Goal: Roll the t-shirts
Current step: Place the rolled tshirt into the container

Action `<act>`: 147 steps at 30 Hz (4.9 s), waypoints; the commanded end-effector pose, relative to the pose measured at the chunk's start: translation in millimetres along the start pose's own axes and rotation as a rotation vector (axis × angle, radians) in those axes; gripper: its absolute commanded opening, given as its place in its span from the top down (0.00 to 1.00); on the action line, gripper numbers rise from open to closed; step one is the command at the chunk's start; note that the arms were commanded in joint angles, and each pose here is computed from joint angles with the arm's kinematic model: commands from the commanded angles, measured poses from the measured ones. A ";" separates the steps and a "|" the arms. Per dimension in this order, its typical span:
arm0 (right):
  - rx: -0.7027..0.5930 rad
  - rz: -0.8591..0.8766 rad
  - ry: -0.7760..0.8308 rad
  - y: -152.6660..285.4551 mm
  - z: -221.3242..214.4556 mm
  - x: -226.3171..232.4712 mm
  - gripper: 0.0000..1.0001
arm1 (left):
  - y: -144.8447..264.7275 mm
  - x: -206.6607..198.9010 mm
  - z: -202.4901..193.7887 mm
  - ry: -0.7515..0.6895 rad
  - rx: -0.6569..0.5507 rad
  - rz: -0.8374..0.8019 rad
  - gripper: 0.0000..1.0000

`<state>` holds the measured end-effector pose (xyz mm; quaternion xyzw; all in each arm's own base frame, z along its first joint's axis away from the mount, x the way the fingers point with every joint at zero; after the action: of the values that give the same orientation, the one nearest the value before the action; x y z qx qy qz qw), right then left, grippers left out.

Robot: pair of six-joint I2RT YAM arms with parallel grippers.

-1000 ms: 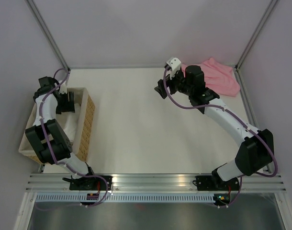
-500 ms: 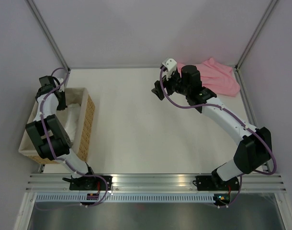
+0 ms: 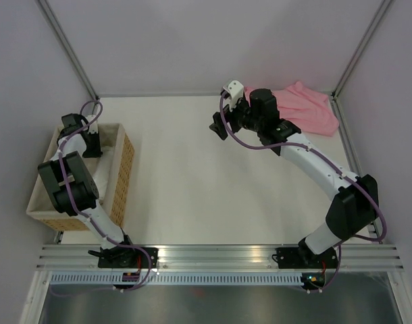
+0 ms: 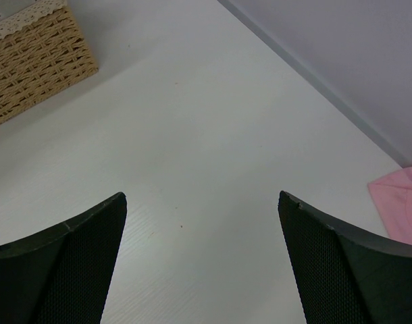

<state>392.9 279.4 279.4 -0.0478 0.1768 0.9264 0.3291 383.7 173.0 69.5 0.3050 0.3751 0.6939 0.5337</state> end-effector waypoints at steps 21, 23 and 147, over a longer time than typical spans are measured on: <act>-0.050 -0.015 0.034 -2.1 18.0 -2.0 0.02 | 53.1 40.1 -12.8 -0.020 0.007 0.167 0.74; -0.051 -0.011 0.031 -1.5 14.9 0.2 0.02 | 57.2 45.8 -30.7 -0.031 0.053 0.199 0.74; 0.049 -0.847 -0.036 244.5 22.6 -57.4 0.02 | 235.8 -478.5 -170.2 -0.801 -0.331 -0.933 0.00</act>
<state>300.6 118.9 353.1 -0.0744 0.1521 0.7652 0.6211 262.0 -361.6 159.5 0.2799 0.0863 0.2964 0.9091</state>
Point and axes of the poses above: each gripper's point midway between its finger pads, its own y axis back along the fingers, its own x axis along the line the jaws close on, z = x × y, the point moved 1 cm from there along y, back along the fingers, and after that the axes turned 8 degrees about y, right-handed, at the moved point
